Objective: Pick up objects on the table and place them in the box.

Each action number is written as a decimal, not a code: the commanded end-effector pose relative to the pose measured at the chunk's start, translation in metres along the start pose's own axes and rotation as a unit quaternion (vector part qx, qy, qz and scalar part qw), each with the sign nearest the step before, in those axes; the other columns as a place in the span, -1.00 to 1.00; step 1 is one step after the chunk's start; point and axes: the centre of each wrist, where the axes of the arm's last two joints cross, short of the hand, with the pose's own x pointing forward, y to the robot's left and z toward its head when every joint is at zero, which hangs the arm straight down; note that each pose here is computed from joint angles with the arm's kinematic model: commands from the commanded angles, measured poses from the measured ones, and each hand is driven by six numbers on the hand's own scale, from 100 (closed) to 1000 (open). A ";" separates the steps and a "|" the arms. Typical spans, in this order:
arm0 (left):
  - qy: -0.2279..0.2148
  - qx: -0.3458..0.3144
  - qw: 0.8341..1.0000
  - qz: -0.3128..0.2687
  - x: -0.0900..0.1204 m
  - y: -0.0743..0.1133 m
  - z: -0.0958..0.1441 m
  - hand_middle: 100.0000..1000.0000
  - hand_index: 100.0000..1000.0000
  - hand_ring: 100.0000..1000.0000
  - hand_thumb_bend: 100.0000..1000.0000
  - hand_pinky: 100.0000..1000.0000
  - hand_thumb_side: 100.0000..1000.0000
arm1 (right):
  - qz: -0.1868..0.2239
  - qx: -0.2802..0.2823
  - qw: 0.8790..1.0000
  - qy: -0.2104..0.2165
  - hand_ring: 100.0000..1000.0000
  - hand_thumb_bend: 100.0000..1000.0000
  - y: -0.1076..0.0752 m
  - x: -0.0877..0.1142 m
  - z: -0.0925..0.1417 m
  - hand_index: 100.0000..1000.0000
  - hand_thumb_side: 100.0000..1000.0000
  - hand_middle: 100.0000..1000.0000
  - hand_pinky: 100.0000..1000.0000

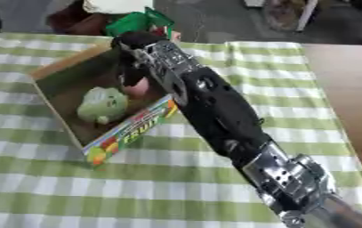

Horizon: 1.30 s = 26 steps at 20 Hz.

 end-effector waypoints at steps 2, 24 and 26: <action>-0.007 -0.004 1.000 -0.001 0.004 0.001 -0.003 0.26 0.43 0.14 -1.00 -0.03 0.71 | 0.011 -0.030 0.999 0.005 0.90 -1.00 -0.019 -0.002 0.004 0.88 -0.66 0.67 0.61; -0.008 0.012 1.000 -0.006 0.004 0.004 -0.001 0.26 0.43 0.14 -1.00 -0.02 0.71 | -0.009 -0.172 0.985 -0.017 0.66 -1.00 -0.062 -0.062 0.053 0.84 -0.36 0.42 0.55; -0.009 0.016 1.000 -0.007 0.004 0.005 -0.001 0.26 0.43 0.14 -1.00 -0.02 0.71 | -0.022 -0.203 0.979 -0.021 0.62 -1.00 -0.060 -0.078 0.068 0.82 -0.38 0.40 0.53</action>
